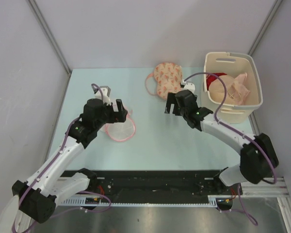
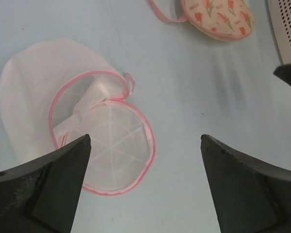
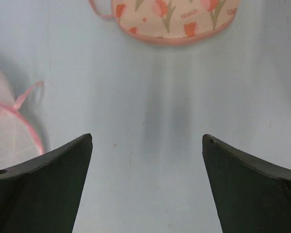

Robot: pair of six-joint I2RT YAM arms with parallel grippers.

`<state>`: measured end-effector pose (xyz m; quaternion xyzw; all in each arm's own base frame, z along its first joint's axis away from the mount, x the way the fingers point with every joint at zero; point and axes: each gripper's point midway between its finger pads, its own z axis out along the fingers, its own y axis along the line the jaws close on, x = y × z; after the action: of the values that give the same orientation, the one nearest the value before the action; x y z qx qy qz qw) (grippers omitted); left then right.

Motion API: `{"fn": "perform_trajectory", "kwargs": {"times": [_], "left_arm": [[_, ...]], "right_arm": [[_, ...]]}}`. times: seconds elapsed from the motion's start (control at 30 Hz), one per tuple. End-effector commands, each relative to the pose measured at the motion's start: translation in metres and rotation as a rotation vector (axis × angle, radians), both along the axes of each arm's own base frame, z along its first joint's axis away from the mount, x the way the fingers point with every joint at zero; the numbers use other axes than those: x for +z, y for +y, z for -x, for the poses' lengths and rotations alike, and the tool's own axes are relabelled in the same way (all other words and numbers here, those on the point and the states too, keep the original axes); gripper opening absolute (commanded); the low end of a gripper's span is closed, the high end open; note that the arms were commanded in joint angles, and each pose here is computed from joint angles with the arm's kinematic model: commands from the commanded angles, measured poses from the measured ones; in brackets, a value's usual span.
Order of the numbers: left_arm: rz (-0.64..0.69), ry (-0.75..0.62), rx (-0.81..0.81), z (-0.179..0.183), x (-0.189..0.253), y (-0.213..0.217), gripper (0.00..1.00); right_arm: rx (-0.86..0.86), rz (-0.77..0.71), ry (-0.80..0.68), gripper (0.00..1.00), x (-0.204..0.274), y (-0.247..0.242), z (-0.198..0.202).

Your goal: Unzip the laundry bag and remove the bra

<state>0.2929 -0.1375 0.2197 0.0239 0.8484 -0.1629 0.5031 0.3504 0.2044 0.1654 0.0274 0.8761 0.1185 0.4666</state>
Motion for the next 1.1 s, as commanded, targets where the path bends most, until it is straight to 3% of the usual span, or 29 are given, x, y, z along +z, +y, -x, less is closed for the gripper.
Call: {"fn": "perform_trajectory", "kwargs": {"times": [0.0, 0.17, 0.27, 0.57, 0.9, 1.0, 1.07], "left_arm": [[0.012, 0.006, -0.002, -0.001, -0.001, -0.003, 1.00], [0.018, 0.064, -0.027, 0.002, -0.014, -0.010, 1.00], [0.004, 0.072, -0.047, 0.003, -0.016, -0.011, 1.00], [-0.012, 0.120, -0.063, 0.000, -0.030, -0.016, 1.00], [-0.035, 0.139, -0.077, 0.003, -0.038, -0.014, 1.00], [-0.041, 0.141, -0.080, 0.005, -0.039, -0.014, 1.00], [-0.044, 0.143, -0.077, 0.006, -0.040, -0.012, 1.00]], "right_arm": [[-0.088, -0.047, -0.088, 0.99, 0.013, 0.005, -0.061], [-0.134, 0.042, -0.018, 0.99, -0.017, 0.015, -0.107], [-0.246, 0.019, 0.055, 0.99, -0.034, 0.003, -0.116], [-0.545, -0.281, 0.141, 0.98, -0.068, -0.005, -0.132], [-0.637, -0.430, 0.166, 0.96, -0.102, 0.010, -0.147], [-0.622, -0.453, 0.151, 0.90, -0.103, 0.017, -0.152], [-0.594, -0.467, 0.126, 0.65, -0.096, 0.026, -0.155]]}}
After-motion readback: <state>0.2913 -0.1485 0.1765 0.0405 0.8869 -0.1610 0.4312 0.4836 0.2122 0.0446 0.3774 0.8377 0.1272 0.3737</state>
